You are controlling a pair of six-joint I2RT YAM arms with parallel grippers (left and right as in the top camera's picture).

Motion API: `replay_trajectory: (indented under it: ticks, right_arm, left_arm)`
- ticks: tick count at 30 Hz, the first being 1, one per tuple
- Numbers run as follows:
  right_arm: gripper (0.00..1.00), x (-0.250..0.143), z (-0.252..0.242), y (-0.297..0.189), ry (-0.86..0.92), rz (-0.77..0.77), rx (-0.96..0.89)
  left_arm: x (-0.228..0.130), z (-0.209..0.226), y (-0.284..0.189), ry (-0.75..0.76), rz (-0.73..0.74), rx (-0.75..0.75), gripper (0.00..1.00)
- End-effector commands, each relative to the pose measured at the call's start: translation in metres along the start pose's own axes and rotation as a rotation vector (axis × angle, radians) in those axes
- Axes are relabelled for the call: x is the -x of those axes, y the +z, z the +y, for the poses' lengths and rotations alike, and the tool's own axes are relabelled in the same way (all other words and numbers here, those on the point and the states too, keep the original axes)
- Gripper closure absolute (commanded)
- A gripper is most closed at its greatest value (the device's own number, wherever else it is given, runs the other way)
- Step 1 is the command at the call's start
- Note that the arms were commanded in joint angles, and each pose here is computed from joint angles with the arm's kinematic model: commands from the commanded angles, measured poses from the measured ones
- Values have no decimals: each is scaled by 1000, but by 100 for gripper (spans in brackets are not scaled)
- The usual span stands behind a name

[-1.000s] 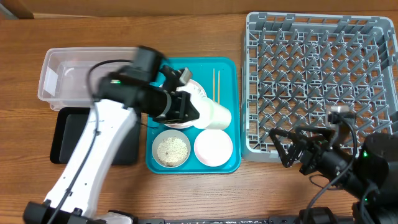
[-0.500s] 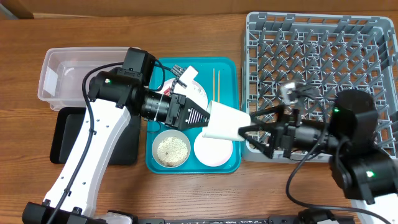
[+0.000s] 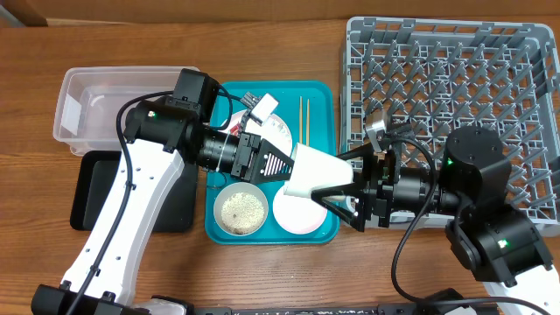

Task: Sort waste into correct bins and load items into the dishwasher

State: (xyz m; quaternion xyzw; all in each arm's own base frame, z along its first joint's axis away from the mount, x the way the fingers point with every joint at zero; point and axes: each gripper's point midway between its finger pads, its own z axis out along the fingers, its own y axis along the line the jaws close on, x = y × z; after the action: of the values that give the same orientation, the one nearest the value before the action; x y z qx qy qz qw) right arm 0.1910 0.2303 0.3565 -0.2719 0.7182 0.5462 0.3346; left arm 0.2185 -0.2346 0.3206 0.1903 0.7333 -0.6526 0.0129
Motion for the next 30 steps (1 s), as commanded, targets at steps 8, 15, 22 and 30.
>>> replay_trajectory:
  ticks: [8,15,22,30]
  right_arm:
    - [31,2,-2,-5,31,-10,-2]
    - [7,-3,-3,-4,57,11,1]
    - [28,-4,-5,-3,64,15,-1]
    - [33,-9,-31,-16,39,-14,-212]
  left_arm:
    - [1,1,2,43,5,13,93]
    - [4,-4,2,75,-2,-17,96]
    - [5,-4,2,85,-4,-22,96]
    - [2,63,-11,31,17,378,12]
